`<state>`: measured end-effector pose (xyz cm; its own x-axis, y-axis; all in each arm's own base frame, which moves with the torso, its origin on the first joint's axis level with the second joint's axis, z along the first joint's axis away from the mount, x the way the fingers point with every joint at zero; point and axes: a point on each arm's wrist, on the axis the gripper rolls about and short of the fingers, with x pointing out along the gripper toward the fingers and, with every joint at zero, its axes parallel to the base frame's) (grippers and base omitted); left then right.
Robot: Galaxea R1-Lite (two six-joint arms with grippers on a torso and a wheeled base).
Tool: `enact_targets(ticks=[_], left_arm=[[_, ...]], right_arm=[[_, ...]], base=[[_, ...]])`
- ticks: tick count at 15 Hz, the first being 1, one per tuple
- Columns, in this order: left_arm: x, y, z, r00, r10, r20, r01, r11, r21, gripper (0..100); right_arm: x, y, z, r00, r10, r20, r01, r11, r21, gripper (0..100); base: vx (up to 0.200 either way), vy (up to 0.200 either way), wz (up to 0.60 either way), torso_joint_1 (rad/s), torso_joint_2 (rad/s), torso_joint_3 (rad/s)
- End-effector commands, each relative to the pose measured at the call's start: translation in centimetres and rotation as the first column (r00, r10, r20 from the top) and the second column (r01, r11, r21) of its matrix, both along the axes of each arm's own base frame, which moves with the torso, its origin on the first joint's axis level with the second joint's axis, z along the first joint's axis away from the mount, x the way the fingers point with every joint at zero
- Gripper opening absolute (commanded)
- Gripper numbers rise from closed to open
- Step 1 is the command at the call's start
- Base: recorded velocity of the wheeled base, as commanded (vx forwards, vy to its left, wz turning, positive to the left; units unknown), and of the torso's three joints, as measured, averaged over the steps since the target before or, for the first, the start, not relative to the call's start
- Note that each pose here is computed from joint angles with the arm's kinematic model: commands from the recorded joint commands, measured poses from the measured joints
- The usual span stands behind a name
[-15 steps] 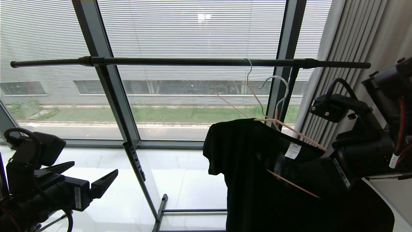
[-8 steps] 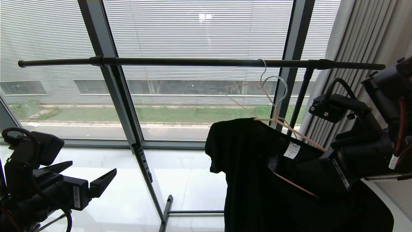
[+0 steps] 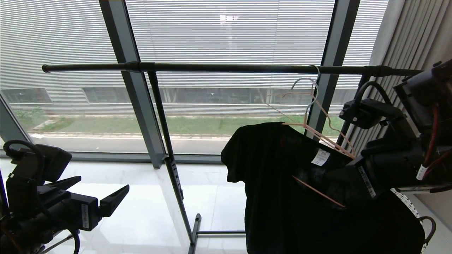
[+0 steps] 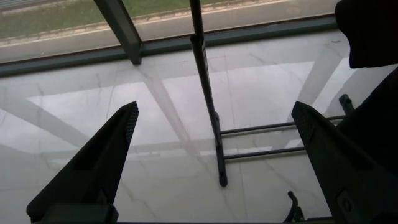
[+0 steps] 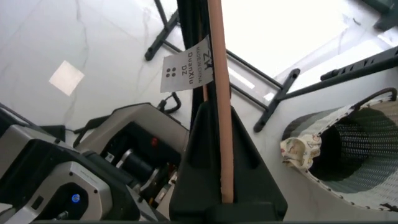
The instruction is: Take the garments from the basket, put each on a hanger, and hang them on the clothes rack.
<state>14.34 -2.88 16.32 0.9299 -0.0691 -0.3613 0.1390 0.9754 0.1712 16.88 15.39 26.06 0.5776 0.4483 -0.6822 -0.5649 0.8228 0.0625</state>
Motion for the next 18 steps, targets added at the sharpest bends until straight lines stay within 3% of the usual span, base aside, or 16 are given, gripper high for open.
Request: enact_targets(ticks=[1, 8, 18], left_arm=[[-0.1, -0.3, 0.0, 1.000, -0.019, -0.001, 0.019, 1.000, 0.000, 100], [-0.2, -0.7, 0.0, 0.999, -0.048, 0.002, 0.048, 0.999, -0.001, 100], [-0.5, -0.6, 0.3, 0.999, -0.051, 0.020, 0.051, 0.999, -0.005, 100]], right_arm=[[0.3, 0.2, -0.1, 1.000, -0.021, 0.005, 0.021, 1.000, -0.002, 0], [1.4, 0.6, 0.0, 0.997, -0.055, 0.054, 0.054, 0.998, 0.028, 0], [2.3, 0.9, 1.2, 0.994, -0.073, 0.085, 0.068, 0.996, 0.055, 0]], base=[[0.000, 0.000, 0.00, 0.000, 0.00, 0.000], [0.000, 0.000, 0.00, 0.000, 0.00, 0.000], [0.200, 0.000, 0.00, 0.004, 0.00, 0.004]])
